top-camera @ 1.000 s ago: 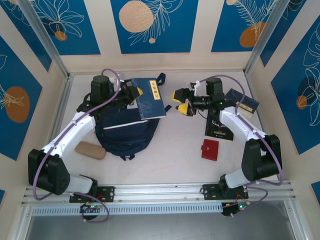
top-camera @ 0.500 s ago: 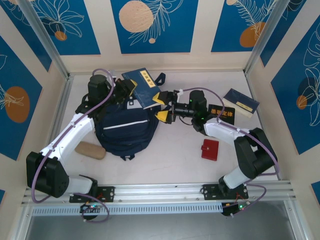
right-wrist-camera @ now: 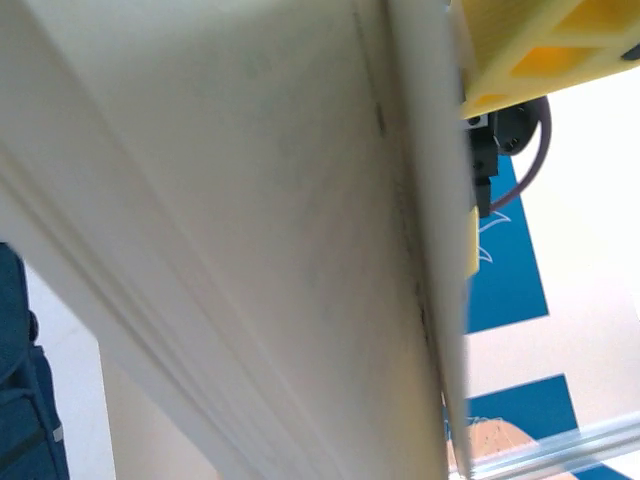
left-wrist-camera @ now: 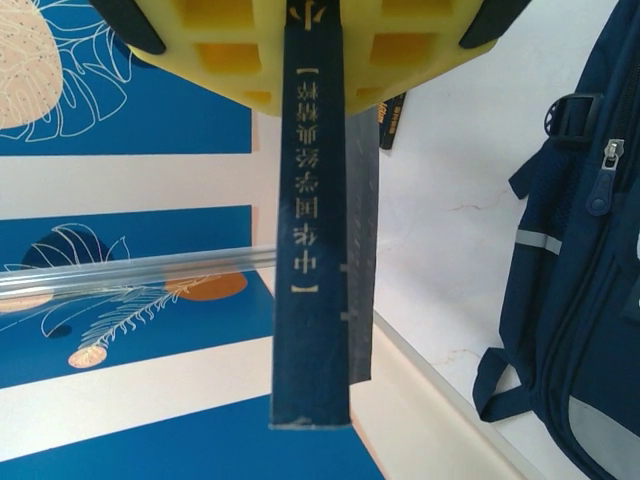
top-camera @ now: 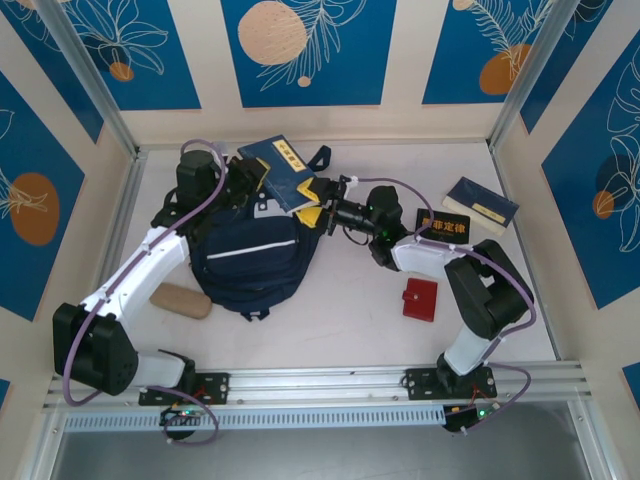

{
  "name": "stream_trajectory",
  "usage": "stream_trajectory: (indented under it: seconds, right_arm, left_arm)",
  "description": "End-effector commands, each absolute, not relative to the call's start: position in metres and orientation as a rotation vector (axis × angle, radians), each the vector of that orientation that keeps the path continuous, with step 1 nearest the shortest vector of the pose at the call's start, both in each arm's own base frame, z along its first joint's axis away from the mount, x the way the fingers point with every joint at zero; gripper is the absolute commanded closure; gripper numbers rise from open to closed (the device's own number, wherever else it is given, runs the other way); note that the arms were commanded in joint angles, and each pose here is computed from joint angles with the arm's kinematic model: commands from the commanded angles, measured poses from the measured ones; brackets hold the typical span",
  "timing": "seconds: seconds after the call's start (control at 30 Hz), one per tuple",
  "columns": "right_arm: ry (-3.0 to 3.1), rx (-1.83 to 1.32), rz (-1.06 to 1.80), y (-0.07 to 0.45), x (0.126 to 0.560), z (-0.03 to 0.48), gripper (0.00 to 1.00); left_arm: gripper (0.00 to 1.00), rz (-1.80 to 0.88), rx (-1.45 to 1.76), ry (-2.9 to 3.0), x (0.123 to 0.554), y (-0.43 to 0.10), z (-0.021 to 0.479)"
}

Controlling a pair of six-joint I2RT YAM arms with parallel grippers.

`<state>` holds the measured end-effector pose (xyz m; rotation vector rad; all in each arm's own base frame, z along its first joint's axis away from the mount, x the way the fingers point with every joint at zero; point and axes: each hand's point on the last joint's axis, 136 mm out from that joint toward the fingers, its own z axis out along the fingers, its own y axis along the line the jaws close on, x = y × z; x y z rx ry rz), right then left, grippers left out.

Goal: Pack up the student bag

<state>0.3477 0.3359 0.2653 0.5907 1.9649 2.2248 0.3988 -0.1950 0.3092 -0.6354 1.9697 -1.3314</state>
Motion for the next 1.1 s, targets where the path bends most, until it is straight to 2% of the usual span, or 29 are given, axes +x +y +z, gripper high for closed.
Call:
stream_trajectory:
  seconds: [0.0,0.1,0.2,0.33,0.47,0.53,0.6,0.87,1.07]
  right_arm:
    - [1.867,0.569,2.253,0.336,0.358,0.284,0.50]
    - [1.876,0.575,2.229,0.334,0.362,0.275,0.64]
    - [1.891,0.600,2.199,0.331,0.366,0.263,0.77]
    - [1.919,0.591,2.122,0.322,0.369,0.249,0.93]
    - [2.006,0.614,1.962,0.298,0.372,0.225,0.96]
    - [2.053,0.619,1.873,0.282,0.373,0.213,0.96]
    - [2.096,0.615,1.780,0.264,0.375,0.206,0.96]
    - [2.221,0.553,1.346,0.190,0.370,0.201,0.97]
    - [2.200,0.547,1.245,0.162,0.370,0.213,0.97]
  left_arm:
    - [1.00,-1.344,-0.607,1.912,0.400,-0.191,0.322]
    - [1.00,-1.348,-0.568,1.955,0.400,-0.196,0.313]
    - [0.92,-1.333,-0.557,1.992,0.397,-0.197,0.299]
    - [0.67,-1.218,-0.544,2.092,0.388,-0.190,0.274]
    - [0.38,-1.012,-0.482,2.282,0.370,-0.174,0.239]
    - [0.29,-0.902,-0.422,2.372,0.360,-0.166,0.223]
    - [0.26,-0.787,-0.330,2.451,0.350,-0.158,0.211]
    - [0.26,-0.362,0.146,2.676,0.318,-0.135,0.177]
    - [0.27,-0.185,0.454,2.767,0.299,-0.149,0.138]
